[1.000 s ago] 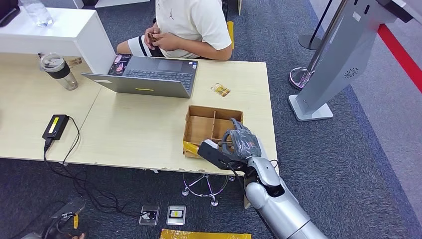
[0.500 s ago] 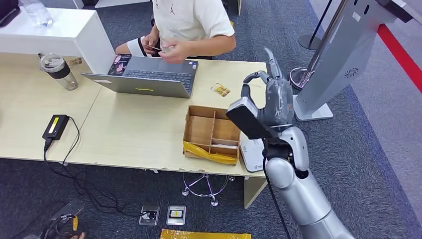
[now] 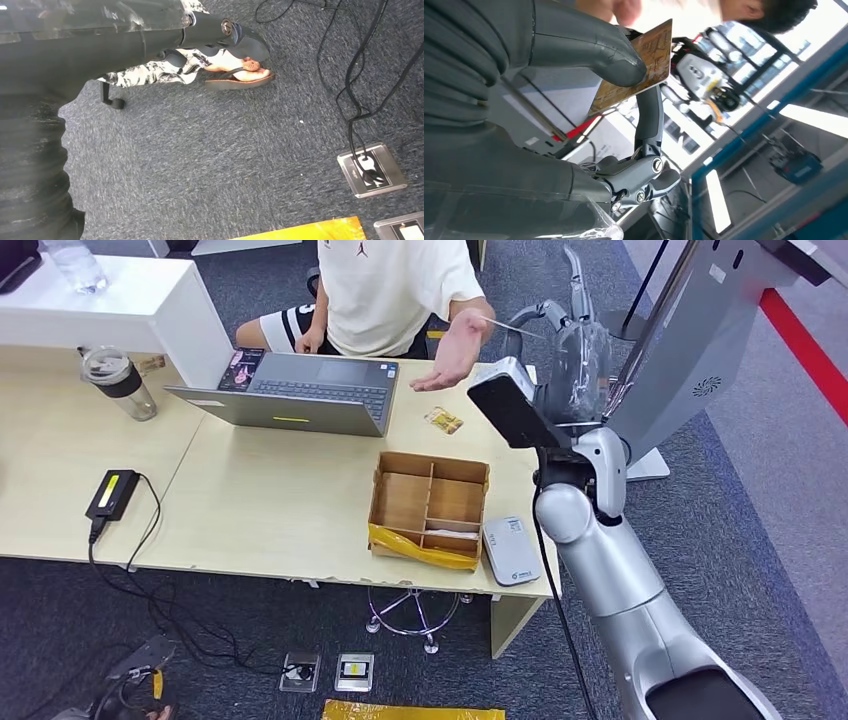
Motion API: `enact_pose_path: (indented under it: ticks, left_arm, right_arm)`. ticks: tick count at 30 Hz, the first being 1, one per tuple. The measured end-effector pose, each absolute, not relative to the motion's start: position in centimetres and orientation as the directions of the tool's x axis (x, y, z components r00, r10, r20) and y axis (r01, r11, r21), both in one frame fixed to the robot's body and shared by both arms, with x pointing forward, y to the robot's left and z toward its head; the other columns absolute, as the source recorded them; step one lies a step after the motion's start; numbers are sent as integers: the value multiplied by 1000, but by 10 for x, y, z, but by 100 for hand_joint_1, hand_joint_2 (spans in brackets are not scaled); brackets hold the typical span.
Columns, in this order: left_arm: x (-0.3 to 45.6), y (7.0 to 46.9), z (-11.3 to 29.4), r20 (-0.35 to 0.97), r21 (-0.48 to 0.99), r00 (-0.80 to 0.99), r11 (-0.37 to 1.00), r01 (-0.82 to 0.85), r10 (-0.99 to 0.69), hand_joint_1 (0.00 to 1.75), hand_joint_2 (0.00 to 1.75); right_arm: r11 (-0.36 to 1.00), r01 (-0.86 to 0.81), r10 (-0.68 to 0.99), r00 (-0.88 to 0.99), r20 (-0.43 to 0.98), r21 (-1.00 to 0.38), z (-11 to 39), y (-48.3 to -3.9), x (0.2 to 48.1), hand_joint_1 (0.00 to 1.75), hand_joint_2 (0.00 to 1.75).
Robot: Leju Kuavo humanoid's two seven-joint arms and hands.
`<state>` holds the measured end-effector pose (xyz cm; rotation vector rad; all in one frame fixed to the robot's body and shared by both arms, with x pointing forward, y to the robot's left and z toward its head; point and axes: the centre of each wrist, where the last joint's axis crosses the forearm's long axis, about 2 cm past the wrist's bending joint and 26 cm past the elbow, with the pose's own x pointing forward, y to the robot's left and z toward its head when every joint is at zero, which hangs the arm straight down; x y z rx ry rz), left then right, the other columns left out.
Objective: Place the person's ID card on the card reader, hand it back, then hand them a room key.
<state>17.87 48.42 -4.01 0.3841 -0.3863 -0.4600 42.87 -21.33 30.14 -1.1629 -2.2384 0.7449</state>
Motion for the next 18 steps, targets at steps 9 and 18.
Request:
enact_pose_path:
  ticks: [9, 18]
  left_arm:
    - [179, 483, -40, 262, 433, 838, 834, 342, -479, 0, 175]
    - [179, 483, -40, 248, 421, 836, 831, 363, -490, 0, 175]
  right_arm:
    - [271, 337, 920, -366, 140, -902, 257, -194, 458, 175, 175]
    - [153, 208, 954, -285, 90, -966, 222, -200, 459, 0, 175]
